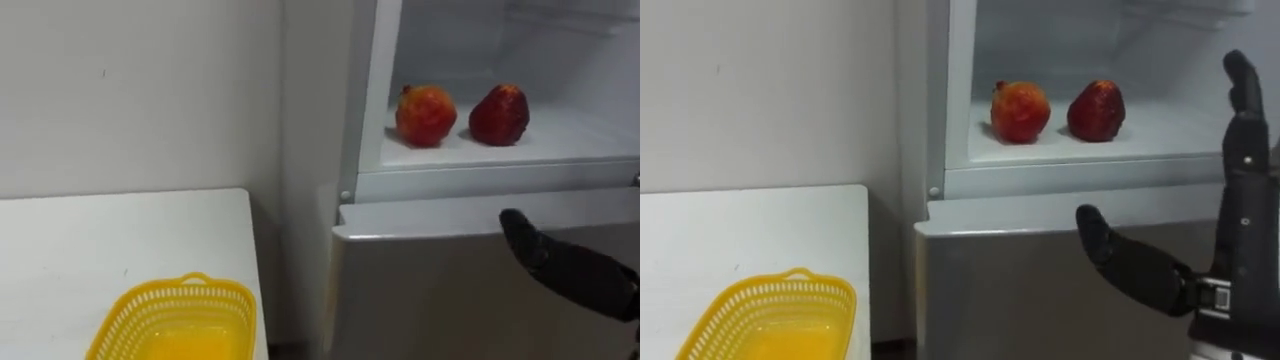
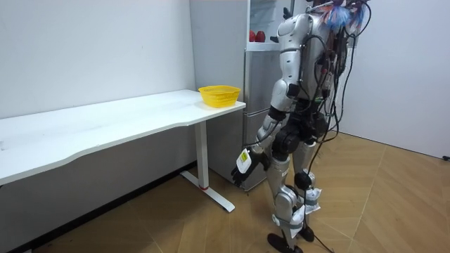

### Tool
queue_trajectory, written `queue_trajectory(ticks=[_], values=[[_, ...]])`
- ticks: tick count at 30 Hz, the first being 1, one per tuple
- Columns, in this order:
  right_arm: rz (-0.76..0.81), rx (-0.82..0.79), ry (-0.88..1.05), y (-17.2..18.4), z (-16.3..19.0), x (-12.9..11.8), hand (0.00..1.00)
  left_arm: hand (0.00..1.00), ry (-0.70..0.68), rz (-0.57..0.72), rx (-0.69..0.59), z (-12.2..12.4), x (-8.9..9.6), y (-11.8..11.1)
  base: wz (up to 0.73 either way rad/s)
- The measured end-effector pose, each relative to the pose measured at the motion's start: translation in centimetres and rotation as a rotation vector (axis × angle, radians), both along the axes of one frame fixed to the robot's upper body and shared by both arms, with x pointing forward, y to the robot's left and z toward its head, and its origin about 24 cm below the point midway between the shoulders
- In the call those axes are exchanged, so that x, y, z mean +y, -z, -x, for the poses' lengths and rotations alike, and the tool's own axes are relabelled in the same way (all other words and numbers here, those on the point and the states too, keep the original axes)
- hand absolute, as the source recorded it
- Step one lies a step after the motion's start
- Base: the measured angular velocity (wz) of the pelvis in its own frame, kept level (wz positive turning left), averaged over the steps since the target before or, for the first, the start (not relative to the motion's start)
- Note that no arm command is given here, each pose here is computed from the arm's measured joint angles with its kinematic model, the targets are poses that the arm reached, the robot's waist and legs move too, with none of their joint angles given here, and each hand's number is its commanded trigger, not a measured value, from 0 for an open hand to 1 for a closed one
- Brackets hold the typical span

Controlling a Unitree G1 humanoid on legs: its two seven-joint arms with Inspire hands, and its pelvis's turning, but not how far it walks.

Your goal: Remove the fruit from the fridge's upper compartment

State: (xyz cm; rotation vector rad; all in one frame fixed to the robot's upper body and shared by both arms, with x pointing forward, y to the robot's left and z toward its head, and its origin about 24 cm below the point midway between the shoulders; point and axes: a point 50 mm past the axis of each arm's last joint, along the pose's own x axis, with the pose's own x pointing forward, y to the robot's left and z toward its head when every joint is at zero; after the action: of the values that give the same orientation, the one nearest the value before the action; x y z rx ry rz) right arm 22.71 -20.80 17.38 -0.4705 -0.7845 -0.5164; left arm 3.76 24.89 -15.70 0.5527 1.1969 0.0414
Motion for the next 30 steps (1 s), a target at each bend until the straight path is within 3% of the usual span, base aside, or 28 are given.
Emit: queue_trajectory(ticks=[12, 30], values=[[-0.121, -0.08, -0.047, -2.8, -3.2, -0.8, 0.0, 0.0, 0.051, 0.008, 0.062, 0.2, -0.4, 0.3, 0.13], [-0.198, 0.063, -0.034, -2.0, -6.7, -2.2, 0.0, 0.0, 0.121, 0.014, 0.11, -0.8, -0.1, 0.2, 0.08]])
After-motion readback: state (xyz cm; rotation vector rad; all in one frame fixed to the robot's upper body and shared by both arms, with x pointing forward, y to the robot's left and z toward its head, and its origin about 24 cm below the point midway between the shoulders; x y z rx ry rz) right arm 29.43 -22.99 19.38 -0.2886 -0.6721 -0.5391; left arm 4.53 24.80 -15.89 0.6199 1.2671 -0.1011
